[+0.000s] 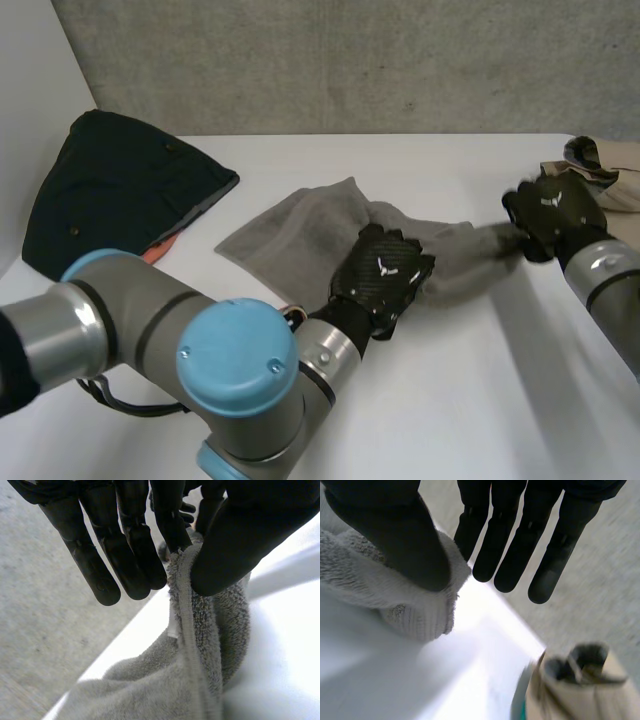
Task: Fold the laundry.
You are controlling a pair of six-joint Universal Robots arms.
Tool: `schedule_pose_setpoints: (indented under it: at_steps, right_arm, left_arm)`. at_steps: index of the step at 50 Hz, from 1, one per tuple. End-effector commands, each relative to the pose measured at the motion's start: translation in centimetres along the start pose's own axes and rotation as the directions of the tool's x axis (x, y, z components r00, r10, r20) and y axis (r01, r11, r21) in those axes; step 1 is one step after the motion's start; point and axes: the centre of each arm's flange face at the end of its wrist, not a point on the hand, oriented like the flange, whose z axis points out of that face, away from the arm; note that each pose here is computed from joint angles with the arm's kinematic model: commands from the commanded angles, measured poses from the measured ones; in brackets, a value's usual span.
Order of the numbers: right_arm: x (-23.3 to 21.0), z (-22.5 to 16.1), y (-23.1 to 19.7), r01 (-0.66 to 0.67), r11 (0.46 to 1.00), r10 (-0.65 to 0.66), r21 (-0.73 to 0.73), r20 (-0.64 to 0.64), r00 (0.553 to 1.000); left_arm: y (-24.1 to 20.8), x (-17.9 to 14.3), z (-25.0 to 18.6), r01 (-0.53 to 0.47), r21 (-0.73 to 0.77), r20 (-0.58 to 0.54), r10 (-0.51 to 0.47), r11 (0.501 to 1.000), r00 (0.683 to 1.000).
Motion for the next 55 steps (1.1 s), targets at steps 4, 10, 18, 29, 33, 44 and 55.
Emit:
schedule_pose_setpoints:
  at_steps: [4,10,18,29,33,44,55]
  right_arm:
    - [1.1,0.1,0.3,0.105,0.99,-0.101,-0.096,0.042,0.994]
    - [2.2,-0.5,-3.9,0.13,0.991,-0.129,-0.014,0.052,0.99]
    - [-2.4,-1.1,-6.4,0.138,0.989,-0.15,0.06,0.328,0.933]
    - [-7.6,1.1,-2.3,0.366,0.924,-0.372,0.112,0.486,0.791]
    - [-8.9,2.1,-1.3,0.388,0.913,-0.394,0.124,0.509,0.765]
    - [-9.5,3.7,0.3,0.398,0.911,-0.393,0.104,0.507,0.767]
    - [-6.4,2.3,-4.9,0.379,0.91,-0.414,0.167,0.4,0.818]
  left_arm:
    - [0.6,0.6,-0.7,-0.001,-0.069,-0.032,-0.001,0.998,0.999]
    - [-2.8,-1.4,-2.4,0.011,-0.075,-0.01,-0.011,0.997,1.0]
    - [-2.6,-5.9,-4.2,0.026,-0.135,0.12,-0.01,0.99,0.993]
    - [-0.4,-8.5,-5.9,0.074,-0.209,0.194,-0.033,0.975,0.98]
    - [0.1,-8.8,-6.1,0.099,-0.222,0.205,-0.053,0.97,0.977]
    - [0.7,-9.5,-6.2,0.122,-0.235,0.228,-0.067,0.964,0.971]
    - [0.7,-10.0,-6.1,0.122,-0.227,0.243,-0.065,0.966,0.968]
